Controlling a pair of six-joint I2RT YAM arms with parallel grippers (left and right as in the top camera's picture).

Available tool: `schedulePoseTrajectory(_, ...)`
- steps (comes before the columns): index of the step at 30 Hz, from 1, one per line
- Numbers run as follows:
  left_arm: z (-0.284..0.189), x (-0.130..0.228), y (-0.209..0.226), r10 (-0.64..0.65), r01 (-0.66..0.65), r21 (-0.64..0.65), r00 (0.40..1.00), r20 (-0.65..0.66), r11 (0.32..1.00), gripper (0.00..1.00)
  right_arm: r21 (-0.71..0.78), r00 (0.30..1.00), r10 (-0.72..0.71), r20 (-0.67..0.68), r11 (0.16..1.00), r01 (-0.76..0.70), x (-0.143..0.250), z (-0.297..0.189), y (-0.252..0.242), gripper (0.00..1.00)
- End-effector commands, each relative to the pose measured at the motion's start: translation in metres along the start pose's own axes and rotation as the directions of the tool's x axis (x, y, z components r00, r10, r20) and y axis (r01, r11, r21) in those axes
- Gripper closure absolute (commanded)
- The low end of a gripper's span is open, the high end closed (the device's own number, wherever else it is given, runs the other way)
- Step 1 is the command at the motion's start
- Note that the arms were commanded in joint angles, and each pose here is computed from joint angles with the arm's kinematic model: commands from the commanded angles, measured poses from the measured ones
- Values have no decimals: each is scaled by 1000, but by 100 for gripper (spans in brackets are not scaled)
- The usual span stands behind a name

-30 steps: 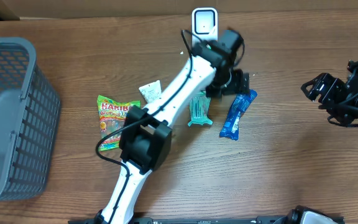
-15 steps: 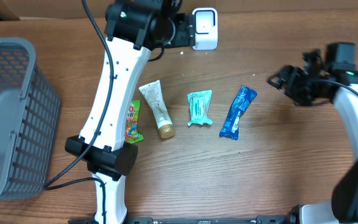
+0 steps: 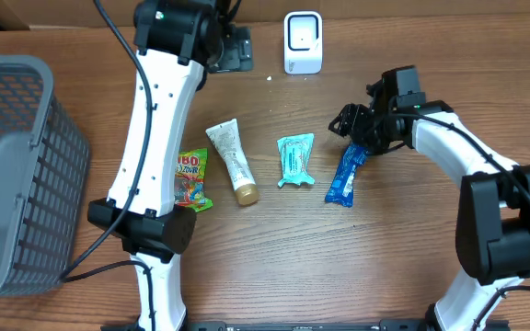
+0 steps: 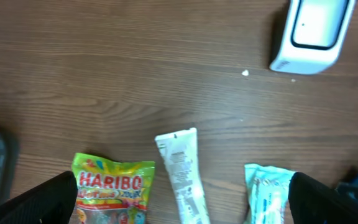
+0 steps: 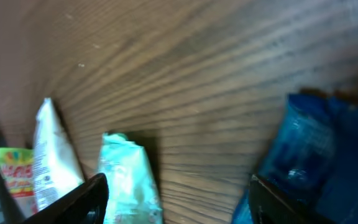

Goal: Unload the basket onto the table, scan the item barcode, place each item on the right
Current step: 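Lower the right gripper onto the blue bar and grasp it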

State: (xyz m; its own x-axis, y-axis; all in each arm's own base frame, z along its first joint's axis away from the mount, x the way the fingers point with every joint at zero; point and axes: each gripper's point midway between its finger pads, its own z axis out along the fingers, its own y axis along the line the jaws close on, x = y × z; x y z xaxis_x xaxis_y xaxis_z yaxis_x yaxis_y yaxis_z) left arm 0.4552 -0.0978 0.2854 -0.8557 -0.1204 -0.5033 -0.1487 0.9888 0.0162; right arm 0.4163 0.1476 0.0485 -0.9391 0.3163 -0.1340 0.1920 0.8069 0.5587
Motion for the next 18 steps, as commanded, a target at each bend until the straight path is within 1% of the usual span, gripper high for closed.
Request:
schedulePoseTrajectory(1, -2, -6, 9, 0, 1, -27, 1000, 24, 1000, 0, 153, 999, 50, 18, 987, -52, 1, 0, -31, 30)
schedulePoseTrajectory(3, -2, -6, 8, 0, 1, -26, 1000, 26, 1000, 0, 249, 998, 64, 26, 966, -69, 4, -4, -50, 30)
schedulePoseTrajectory(5, -2, -6, 8, 0, 1, -27, 1000, 26, 1000, 0, 364, 996, 80, 45, 927, -90, 6, -13, -75, 30)
schedulePoseTrajectory(6, -2, -6, 8, 0, 1, -27, 1000, 26, 1000, 0, 384, 995, 84, 47, 918, -95, 6, -15, -80, 30)
schedulePoseTrajectory(7, -2, -6, 8, 0, 1, -27, 1000, 26, 1000, 0, 443, 993, 107, 50, 889, -118, 8, -23, -97, 30)
schedulePoseTrajectory(10, -2, -6, 8, 0, 1, -27, 1000, 26, 1000, 0, 503, 984, 173, 31, 848, -165, 17, -38, -120, 28)
schedulePoseTrajectory(11, -2, -6, 8, 0, 1, -26, 1000, 26, 1000, 0, 525, 975, 220, 11, 829, -193, 24, -46, -132, 21)
schedulePoseTrajectory(12, -2, -6, 8, 0, 1, -26, 1000, 26, 1000, 1, 543, 967, 255, -12, 813, -208, 31, -54, -140, 19)
schedulePoseTrajectory(15, -2, -6, 8, 1, 0, -26, 1000, 26, 1000, 0, 512, 956, 252, -149, 847, -143, 41, -76, -141, 16)
schedulePoseTrajectory(18, -2, -6, 8, 0, 1, -27, 1000, 26, 1000, 0, 421, 944, 234, -231, 899, -119, 32, -111, -118, 16)
